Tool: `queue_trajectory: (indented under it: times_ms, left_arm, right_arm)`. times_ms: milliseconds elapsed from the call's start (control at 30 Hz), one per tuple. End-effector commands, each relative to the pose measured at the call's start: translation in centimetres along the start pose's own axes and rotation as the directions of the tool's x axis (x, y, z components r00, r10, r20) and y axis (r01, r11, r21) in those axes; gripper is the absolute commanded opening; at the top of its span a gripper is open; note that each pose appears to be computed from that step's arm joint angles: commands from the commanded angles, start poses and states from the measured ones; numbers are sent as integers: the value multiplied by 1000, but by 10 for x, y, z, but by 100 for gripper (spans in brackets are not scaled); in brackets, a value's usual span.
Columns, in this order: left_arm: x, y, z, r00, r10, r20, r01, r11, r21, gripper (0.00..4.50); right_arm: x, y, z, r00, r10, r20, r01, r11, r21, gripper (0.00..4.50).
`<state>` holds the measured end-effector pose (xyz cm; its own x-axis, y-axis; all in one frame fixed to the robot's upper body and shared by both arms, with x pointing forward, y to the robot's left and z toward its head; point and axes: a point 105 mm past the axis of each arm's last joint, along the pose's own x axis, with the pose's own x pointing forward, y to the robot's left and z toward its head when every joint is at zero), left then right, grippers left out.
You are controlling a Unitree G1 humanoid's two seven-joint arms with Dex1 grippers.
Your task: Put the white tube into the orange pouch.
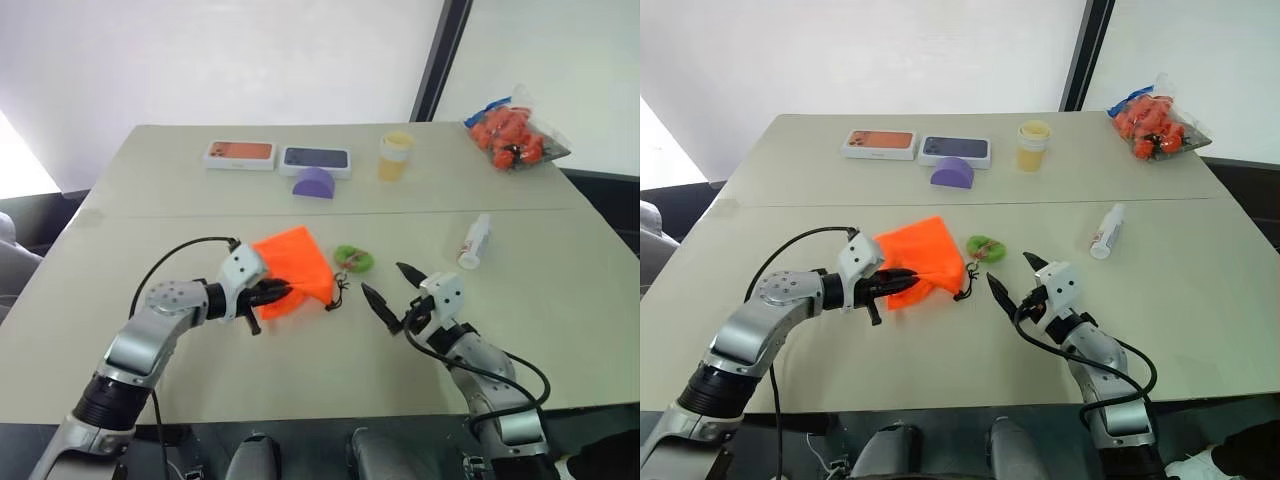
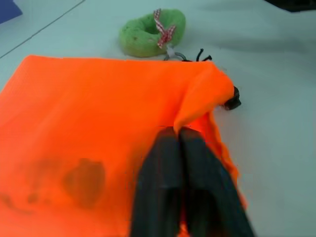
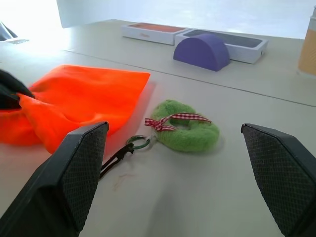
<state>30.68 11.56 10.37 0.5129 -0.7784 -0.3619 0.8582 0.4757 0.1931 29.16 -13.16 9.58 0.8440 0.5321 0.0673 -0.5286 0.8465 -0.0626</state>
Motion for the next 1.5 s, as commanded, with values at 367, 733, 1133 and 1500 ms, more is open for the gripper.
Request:
queue_trajectory:
  times_ms: [367,733,1133,1500]
  left_arm:
    - [3,8,28,983,48,176,-2,968,-249,2]
    - [19,0,35,981,47,188,12,954,-301,2]
    - [21,0,33,983,59,173,-8,960,-279,0]
    - [23,2,32,983,65,174,-15,961,-275,0]
  right_arm:
    - [-13,-79,28,933,-356,50,359,913,-194,450]
    - [-18,-153,-5,714,-692,-109,675,721,-157,450]
    - [-5,-162,-5,679,-726,-111,727,686,-41,259]
    - [-15,-151,0,700,-707,-103,703,707,-73,173]
